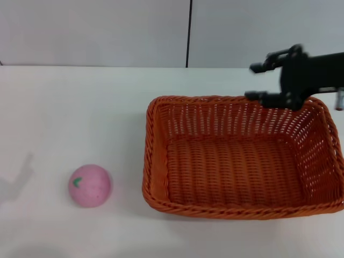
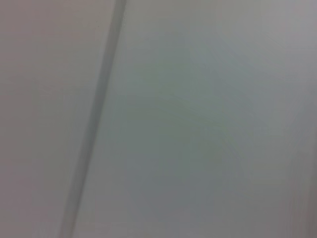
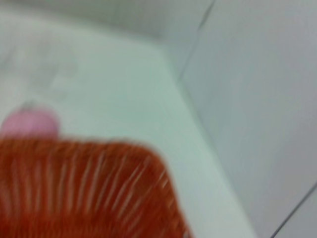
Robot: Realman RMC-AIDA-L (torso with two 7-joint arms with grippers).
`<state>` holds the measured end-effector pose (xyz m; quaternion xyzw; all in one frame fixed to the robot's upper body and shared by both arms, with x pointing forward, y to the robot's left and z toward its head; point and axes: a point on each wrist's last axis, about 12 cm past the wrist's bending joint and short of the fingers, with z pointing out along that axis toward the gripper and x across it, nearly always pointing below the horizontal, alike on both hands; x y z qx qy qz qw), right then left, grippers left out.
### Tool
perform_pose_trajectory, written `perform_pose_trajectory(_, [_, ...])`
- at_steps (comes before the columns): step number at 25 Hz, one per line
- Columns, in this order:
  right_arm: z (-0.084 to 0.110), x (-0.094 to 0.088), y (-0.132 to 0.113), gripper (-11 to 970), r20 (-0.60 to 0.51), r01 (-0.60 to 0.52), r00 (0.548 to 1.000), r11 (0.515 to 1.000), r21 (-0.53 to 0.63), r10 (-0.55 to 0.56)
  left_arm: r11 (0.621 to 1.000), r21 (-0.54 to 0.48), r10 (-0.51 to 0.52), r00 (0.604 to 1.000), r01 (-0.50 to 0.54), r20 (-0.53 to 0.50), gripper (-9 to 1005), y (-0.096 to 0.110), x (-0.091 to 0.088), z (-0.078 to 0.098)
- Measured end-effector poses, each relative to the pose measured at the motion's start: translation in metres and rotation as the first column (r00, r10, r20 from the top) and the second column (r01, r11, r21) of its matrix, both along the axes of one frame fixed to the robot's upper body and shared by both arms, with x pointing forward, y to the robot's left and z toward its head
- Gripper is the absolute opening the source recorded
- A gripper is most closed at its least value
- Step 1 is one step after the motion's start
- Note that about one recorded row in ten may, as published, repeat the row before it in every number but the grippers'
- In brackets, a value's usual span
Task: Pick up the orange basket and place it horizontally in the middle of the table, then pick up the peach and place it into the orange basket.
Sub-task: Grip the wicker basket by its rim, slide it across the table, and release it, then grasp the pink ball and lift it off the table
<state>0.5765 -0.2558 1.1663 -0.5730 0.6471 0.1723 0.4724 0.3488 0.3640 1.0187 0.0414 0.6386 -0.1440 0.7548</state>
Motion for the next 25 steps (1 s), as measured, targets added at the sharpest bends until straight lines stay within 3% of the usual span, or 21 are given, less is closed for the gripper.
perform_pose_trajectory(1, [0.0,0.0,0.0,530,0.0,0.0,1.0,1.0,0.0,0.0,0.998,0.011,-0.062,0.998,0.062,-0.014,824,0.002,-0.001,0.002])
perform_pose_trajectory(4, [0.001,-0.019,-0.022,530,-0.004,0.101,0.995,0.952,0.288,-0.104,0.98,0.012,-0.199,0.978,0.2,-0.067,824,0.007,-0.002,0.005])
perform_pose_trajectory(5, [-0.006,-0.036,-0.041,530,-0.017,0.16,0.985,0.86,0.485,-0.174,0.98,0.012,-0.199,0.978,0.2,-0.067,824,0.007,-0.002,0.005])
perform_pose_trajectory(6, [-0.006,-0.036,-0.041,531,-0.017,0.16,0.985,0.86,0.485,-0.174,0.958,-0.002,-0.286,0.951,0.287,-0.117,824,0.009,0.001,0.007])
perform_pose_trajectory(9, [-0.025,-0.06,-0.064,531,-0.032,0.2,0.969,0.701,0.685,-0.245,0.938,0.003,-0.34,0.925,0.346,-0.171,824,0.009,0.005,0.006])
perform_pose_trajectory(10, [-0.038,-0.075,-0.075,531,-0.044,0.216,0.958,0.609,0.763,-0.283,0.925,0.007,-0.37,0.905,0.38,-0.21,824,0.006,0.009,0.003])
perform_pose_trajectory(11, [-0.038,-0.075,-0.075,531,-0.044,0.216,0.958,0.609,0.763,-0.283,0.912,0.007,-0.397,0.886,0.41,-0.241,824,0.001,0.014,0.001])
perform_pose_trajectory(15, [-0.061,-0.097,-0.084,530,-0.107,0.258,0.946,0.51,0.82,-0.306,0.875,0.021,-0.453,0.833,0.483,-0.317,824,-0.012,0.031,-0.007])
perform_pose_trajectory(17, [-0.063,-0.099,-0.085,530,-0.115,0.263,0.945,0.503,0.823,-0.307,0.866,0.022,-0.465,0.821,0.5,-0.331,824,-0.014,0.034,-0.008])
perform_pose_trajectory(20, [-0.069,-0.106,-0.087,531,-0.126,0.283,0.938,0.505,0.816,-0.322,0.826,0.022,-0.512,0.765,0.564,-0.391,823,-0.026,0.044,-0.016])
perform_pose_trajectory(25, [-0.074,-0.11,-0.086,531,-0.142,0.297,0.936,0.508,0.809,-0.321,0.819,0.03,-0.504,0.743,0.573,-0.441,823,-0.034,0.048,-0.026])
